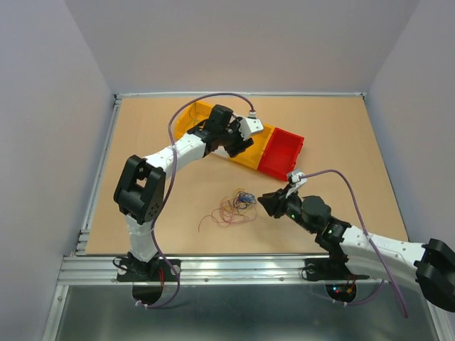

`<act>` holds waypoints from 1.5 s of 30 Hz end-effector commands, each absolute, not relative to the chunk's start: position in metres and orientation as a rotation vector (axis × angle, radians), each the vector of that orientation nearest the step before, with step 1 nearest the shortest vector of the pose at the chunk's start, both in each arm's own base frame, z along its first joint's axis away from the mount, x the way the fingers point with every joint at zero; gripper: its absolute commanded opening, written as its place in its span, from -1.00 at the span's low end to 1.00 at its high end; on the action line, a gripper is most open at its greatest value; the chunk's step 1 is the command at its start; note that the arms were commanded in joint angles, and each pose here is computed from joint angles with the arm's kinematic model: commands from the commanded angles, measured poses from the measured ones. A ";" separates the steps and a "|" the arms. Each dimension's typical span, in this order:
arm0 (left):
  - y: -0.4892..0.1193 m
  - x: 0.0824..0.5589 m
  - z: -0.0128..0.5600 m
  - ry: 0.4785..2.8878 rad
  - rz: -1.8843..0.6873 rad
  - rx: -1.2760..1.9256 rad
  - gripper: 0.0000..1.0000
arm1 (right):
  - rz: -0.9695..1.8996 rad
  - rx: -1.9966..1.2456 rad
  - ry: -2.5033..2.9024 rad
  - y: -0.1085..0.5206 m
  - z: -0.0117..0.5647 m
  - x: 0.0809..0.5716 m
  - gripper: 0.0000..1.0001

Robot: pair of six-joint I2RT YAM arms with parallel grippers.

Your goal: Untangle the cables

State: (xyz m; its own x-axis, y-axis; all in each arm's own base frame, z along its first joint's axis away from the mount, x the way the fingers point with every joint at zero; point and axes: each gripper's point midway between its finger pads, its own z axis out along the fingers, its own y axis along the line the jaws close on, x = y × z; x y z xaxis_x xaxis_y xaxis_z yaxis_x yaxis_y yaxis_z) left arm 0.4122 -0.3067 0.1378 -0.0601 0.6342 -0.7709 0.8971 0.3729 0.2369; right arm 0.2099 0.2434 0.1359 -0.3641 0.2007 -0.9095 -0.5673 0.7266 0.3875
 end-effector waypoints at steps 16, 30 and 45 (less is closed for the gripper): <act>-0.319 0.464 0.111 1.793 -0.064 1.405 0.23 | 0.881 -0.299 1.733 0.248 0.152 0.204 -0.21; -0.315 0.470 0.128 1.726 0.027 1.321 -0.18 | 0.893 -0.305 1.731 0.248 0.152 0.202 -0.21; -0.293 0.437 0.184 1.664 -0.067 1.188 0.19 | 0.900 -0.320 1.735 0.249 0.150 0.200 -0.21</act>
